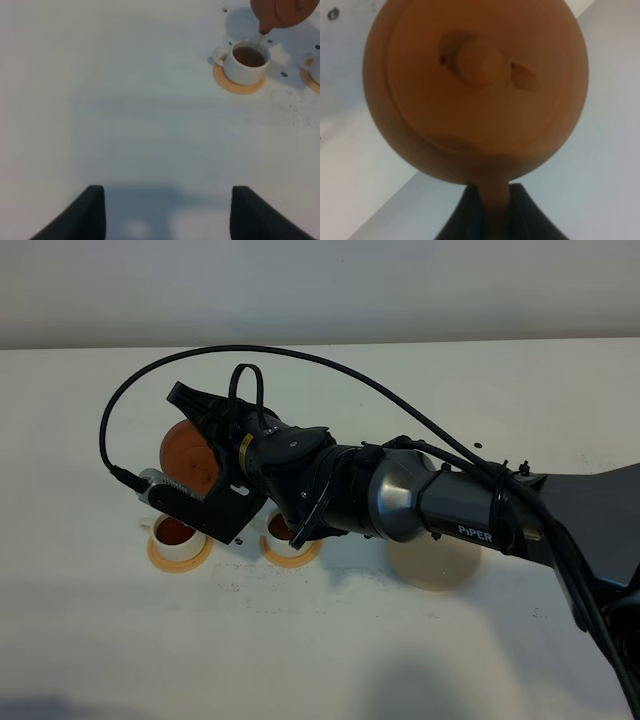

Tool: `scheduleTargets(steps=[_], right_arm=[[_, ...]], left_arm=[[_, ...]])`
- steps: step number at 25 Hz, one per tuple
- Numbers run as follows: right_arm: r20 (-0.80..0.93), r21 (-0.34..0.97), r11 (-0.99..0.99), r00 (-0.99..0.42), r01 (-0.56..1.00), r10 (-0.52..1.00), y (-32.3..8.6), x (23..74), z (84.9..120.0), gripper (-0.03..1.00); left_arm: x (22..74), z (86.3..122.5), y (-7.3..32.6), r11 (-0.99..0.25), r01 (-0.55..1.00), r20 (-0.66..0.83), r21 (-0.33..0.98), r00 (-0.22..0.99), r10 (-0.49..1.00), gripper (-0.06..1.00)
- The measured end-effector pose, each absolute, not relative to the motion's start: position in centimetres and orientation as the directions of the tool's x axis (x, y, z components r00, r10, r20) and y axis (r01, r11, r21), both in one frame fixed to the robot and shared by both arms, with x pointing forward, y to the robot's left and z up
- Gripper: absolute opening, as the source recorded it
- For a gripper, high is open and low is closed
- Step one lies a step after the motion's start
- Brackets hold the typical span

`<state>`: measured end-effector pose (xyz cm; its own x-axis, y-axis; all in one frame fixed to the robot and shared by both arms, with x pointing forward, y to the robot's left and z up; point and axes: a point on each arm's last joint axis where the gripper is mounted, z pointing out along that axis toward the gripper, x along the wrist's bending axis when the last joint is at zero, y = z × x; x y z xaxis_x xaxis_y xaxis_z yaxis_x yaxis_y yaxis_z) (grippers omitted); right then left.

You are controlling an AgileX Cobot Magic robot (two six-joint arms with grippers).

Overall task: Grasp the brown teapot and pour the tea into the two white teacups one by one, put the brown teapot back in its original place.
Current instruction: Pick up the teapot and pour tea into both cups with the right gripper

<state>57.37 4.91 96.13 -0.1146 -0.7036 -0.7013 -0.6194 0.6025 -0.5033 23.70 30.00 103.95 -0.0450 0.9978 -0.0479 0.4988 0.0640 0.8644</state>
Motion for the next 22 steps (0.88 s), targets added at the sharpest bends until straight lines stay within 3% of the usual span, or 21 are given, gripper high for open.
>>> scheduleTargets(steps=[9,22], right_arm=[[-0.712,-0.486,0.616,-0.129,-0.62,-0.691,4.92,57.35,96.1,0.12],[-0.798,-0.236,0.8,-0.361,-0.552,-0.484,4.98,57.33,96.37,0.12]], left_arm=[[23.7,103.95,30.0,0.064,0.499,-0.048,0.864,-0.045,0.998,0.54],[23.7,103.95,30.0,0.064,0.499,-0.048,0.864,-0.045,0.998,0.54]])
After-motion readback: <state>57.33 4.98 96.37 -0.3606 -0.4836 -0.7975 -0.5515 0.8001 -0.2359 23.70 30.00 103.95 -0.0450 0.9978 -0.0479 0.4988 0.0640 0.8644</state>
